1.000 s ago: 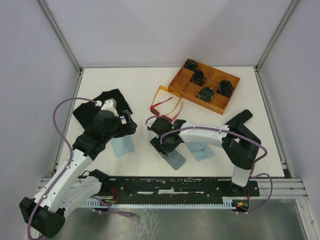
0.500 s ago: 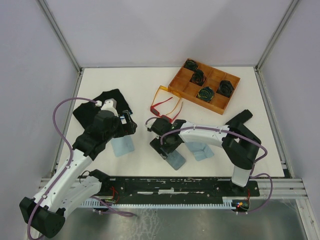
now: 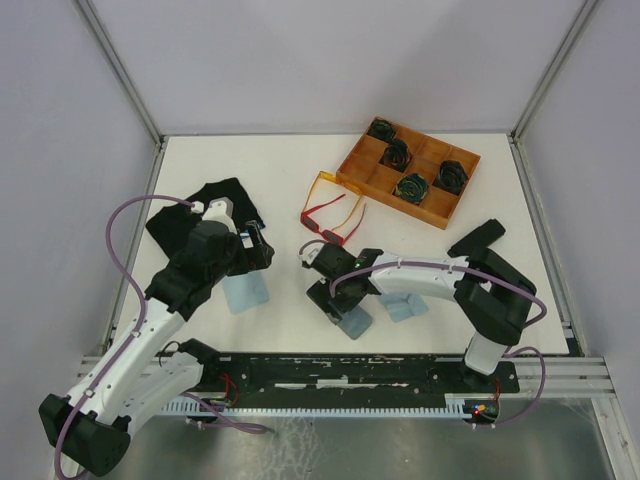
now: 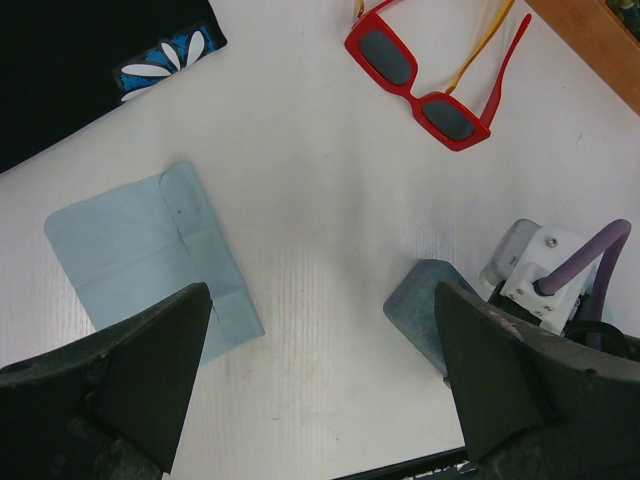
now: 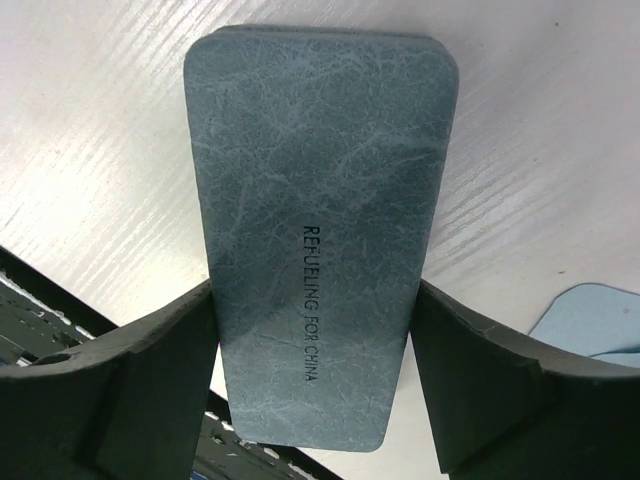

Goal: Organize the sunglasses
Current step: Adjust the sunglasses case at the center of the board, then pick up the sunglasses case from the center of the board.

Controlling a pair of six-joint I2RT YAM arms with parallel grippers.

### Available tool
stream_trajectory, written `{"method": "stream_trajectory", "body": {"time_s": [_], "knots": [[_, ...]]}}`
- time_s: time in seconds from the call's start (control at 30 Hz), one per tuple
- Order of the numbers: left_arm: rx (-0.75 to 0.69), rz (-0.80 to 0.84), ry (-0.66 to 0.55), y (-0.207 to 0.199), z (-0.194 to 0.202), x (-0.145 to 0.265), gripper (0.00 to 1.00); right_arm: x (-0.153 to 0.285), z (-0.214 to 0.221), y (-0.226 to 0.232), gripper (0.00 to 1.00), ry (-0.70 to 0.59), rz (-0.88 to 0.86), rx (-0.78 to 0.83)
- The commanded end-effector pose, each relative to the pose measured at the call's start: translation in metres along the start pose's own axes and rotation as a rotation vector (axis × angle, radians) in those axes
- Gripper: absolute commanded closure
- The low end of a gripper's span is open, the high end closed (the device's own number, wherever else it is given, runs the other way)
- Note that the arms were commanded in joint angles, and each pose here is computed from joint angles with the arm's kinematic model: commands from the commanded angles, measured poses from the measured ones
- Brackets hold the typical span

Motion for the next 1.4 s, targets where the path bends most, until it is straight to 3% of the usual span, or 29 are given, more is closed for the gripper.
{"method": "stream_trajectory", "body": {"time_s": [0.0,0.2,0.4,0.57,0.67,0.83,1.07,1.2,1.37], "knots": [[-0.019,0.018,-0.045,-0.0021,-0.0085,0.0,0.0,0.0129,-0.0153,0.0026,0.19,-0.118,-0.006,0.007],[-0.02,0.018,-0.044,-0.0021,-0.0084,0.0001,0.0,0.0111,-0.0109,0.003,0.17,-0.103,-0.017,0.009],[-0.02,0.019,-0.041,-0.0023,-0.0079,-0.0005,0.0,0.0112,-0.0112,0.0034,0.27,-0.1,-0.017,0.012],[-0.02,0.019,-0.043,-0.0023,-0.0085,-0.0004,0.0,0.0087,-0.0096,0.0028,0.15,-0.086,-0.014,0.017],[-0.021,0.019,-0.041,-0.0023,-0.0081,-0.0009,0.0,0.0079,-0.009,0.0023,0.15,-0.079,-0.01,0.017],[-0.021,0.021,-0.04,-0.0025,-0.0081,-0.0008,0.0,0.008,-0.0107,0.0029,0.26,-0.081,-0.012,0.017],[-0.021,0.022,-0.041,-0.0026,-0.0082,-0.0005,0.0,0.0048,-0.0104,0.0025,0.19,-0.064,-0.006,0.02],[-0.021,0.021,-0.04,-0.0025,-0.008,-0.0007,0.0,0.0042,-0.0108,0.0028,0.25,-0.062,-0.004,0.018],[-0.023,0.022,-0.045,-0.0026,-0.0087,0.0,0.01,0.0073,-0.0132,0.0034,0.44,-0.073,-0.005,0.014]]}}
Point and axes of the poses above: each gripper's point midway between its finger pads, its own x axis back along the fingers, its own y axis along the line the jaws close on, z = x × y, the point moved 7 cm from there along x, back along the fingers, and after that the axes turned 2 degrees about -x, right-handed, at the moved point
